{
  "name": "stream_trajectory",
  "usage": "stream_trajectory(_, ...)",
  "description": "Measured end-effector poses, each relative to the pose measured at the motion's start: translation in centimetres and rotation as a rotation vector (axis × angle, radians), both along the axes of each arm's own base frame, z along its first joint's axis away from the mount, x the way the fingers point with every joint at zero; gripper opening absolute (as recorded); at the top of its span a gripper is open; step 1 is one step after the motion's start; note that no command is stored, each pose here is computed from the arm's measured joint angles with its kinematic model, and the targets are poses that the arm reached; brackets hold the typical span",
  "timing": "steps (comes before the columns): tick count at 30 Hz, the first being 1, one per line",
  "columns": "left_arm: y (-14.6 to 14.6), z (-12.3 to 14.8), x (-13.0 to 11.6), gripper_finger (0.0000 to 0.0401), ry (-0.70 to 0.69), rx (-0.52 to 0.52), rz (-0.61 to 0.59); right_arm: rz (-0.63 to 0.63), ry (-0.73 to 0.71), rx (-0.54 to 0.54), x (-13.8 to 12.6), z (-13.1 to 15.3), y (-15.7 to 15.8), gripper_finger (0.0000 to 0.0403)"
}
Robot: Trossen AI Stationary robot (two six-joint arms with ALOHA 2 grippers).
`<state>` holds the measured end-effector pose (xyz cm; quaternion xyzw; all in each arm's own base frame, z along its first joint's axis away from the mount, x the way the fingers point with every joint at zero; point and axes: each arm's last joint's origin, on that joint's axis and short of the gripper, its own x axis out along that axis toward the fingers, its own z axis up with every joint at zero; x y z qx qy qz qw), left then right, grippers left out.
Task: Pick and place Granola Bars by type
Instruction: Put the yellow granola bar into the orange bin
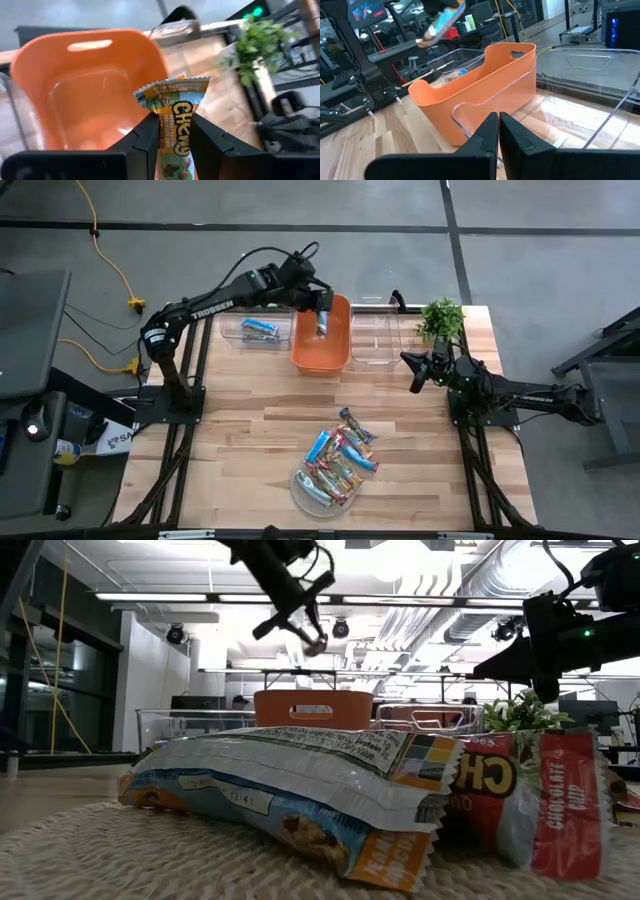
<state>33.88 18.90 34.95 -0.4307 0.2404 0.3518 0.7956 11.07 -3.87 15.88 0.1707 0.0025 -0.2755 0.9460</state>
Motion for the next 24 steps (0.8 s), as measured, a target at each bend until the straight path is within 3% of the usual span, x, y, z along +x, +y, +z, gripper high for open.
stream_trajectory(14, 1.9, -7.0, 2.2, 0.009, 0.234, -0.127, -0.01, 0.0, 0.0, 0.0, 0.0, 0.0, 0.0, 0.0)
stream_trajectory(24, 2.0, -7.7, 2.3, 0.009, 0.267, -0.129, 0.011, 0.0, 0.0, 0.0, 0.0, 0.0, 0.0, 0.0)
